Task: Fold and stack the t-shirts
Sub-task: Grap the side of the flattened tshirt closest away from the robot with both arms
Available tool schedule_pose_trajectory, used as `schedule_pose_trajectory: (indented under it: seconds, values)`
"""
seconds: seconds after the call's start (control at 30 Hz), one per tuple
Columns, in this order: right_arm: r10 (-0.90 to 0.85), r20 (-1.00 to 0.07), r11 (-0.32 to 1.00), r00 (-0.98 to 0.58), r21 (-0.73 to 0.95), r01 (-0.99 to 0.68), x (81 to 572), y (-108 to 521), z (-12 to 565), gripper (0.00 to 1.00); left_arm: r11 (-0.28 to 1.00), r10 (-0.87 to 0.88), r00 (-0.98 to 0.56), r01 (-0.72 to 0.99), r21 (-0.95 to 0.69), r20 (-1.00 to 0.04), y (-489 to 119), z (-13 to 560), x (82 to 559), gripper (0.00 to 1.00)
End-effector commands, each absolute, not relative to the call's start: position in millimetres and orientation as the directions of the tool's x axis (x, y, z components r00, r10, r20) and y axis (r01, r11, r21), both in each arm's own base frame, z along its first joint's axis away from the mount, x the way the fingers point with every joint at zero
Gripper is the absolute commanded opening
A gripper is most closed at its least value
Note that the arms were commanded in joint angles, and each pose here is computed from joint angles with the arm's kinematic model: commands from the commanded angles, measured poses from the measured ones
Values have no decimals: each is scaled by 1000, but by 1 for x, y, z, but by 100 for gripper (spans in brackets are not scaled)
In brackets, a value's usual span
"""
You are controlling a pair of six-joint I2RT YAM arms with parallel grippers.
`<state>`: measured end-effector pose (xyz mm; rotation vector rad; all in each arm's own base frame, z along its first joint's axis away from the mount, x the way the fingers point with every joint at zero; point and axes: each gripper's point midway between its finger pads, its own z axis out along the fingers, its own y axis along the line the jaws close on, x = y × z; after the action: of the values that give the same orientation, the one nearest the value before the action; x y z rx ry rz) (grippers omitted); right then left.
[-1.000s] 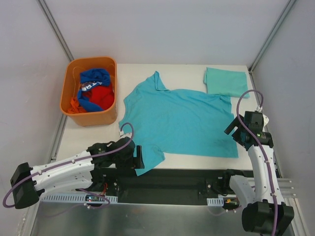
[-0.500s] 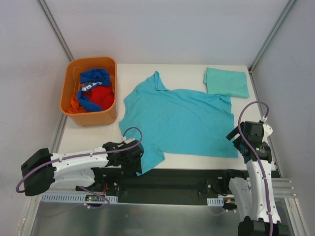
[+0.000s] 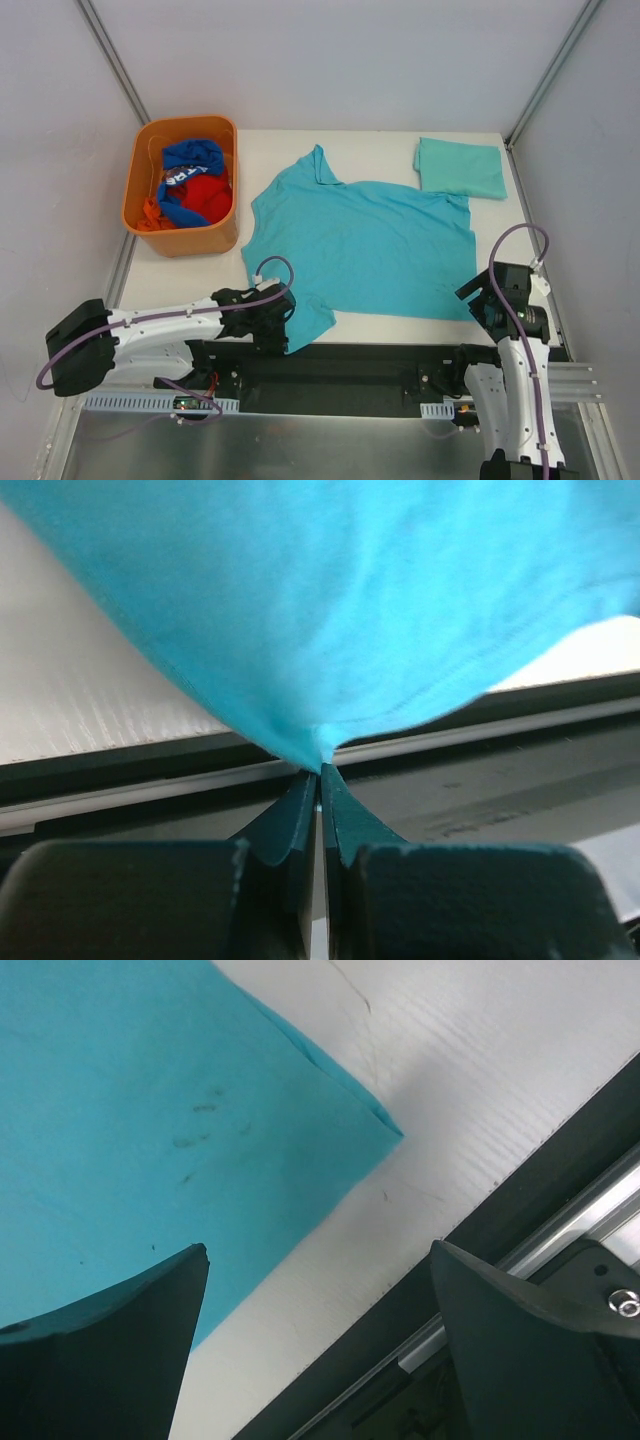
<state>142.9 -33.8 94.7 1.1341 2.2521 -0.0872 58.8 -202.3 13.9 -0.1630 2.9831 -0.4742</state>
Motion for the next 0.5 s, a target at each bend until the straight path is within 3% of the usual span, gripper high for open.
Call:
schedule_pose_trajectory:
  seconds: [0.0,0.17,0.47]
  values:
    - [783,-407,582,-471,210,786,127,-14,68,97,898,-100,-981,-18,-440,-164,-221,46,66,0]
    - [811,-356,555,-464,214,804,127,-8,52,99,870,-88,-969,37,-492,-229,-227,66,74,0]
    - [838,-332,515,-433,220,828,144,-7,28,81,855,-76,-941,109,-507,-331,-238,92,94,0]
